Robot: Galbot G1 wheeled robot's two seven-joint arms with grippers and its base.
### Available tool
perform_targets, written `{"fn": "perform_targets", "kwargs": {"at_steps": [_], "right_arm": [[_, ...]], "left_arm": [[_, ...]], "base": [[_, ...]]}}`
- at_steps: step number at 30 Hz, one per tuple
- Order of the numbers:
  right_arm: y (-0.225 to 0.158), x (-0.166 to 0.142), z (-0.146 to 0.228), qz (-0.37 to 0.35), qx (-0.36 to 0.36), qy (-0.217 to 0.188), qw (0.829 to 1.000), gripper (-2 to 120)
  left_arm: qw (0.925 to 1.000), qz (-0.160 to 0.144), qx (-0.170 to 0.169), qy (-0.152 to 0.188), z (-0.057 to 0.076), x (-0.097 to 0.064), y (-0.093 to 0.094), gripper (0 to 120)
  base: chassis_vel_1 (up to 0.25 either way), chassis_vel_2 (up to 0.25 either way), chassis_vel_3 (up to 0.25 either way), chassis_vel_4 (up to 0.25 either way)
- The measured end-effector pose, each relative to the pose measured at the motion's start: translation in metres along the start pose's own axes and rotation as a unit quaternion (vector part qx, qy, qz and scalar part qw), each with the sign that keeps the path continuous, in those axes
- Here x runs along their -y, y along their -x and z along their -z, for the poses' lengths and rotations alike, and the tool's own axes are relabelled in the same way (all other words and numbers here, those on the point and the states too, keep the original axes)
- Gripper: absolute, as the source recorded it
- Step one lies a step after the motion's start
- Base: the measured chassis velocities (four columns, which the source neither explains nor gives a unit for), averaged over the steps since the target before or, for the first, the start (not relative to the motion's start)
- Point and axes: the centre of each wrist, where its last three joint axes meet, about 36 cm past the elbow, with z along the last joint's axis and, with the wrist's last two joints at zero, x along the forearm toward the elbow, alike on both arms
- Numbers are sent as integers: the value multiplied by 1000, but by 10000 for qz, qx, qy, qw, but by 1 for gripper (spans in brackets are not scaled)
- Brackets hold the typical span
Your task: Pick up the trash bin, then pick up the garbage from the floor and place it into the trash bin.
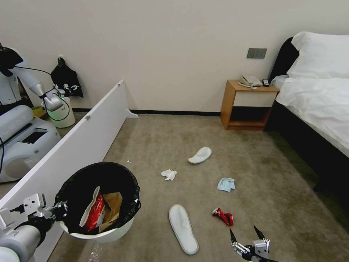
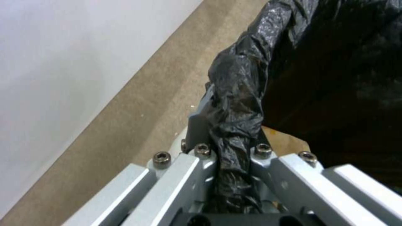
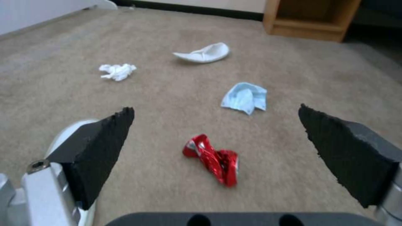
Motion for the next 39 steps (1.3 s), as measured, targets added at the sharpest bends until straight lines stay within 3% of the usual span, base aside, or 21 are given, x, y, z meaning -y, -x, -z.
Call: {"fn": "perform_targets", "kwargs": {"at_steps": [11,21,30,39], "right_arm": [[0,-2,3,-28,-64,-164,9998,100],[26,-8,17,547,-509,132,9971,100],[91,-56,48,996,-1065,308,9888,100],[124,-96,26,1490,-1776,202,9725,100]], "left_arm": [[10000,-2,12,17,0,1,-2,2],[10000,8,-40,39,-4,2,-6,2],[9997,158,-119,119,-13,1,-17,2],[9994,274,-121,173,-17,1,-22,2]], "base": [[-69,55,73,-66],[0,0,0,0],[0,0,0,0],[0,0,0,0]]}}
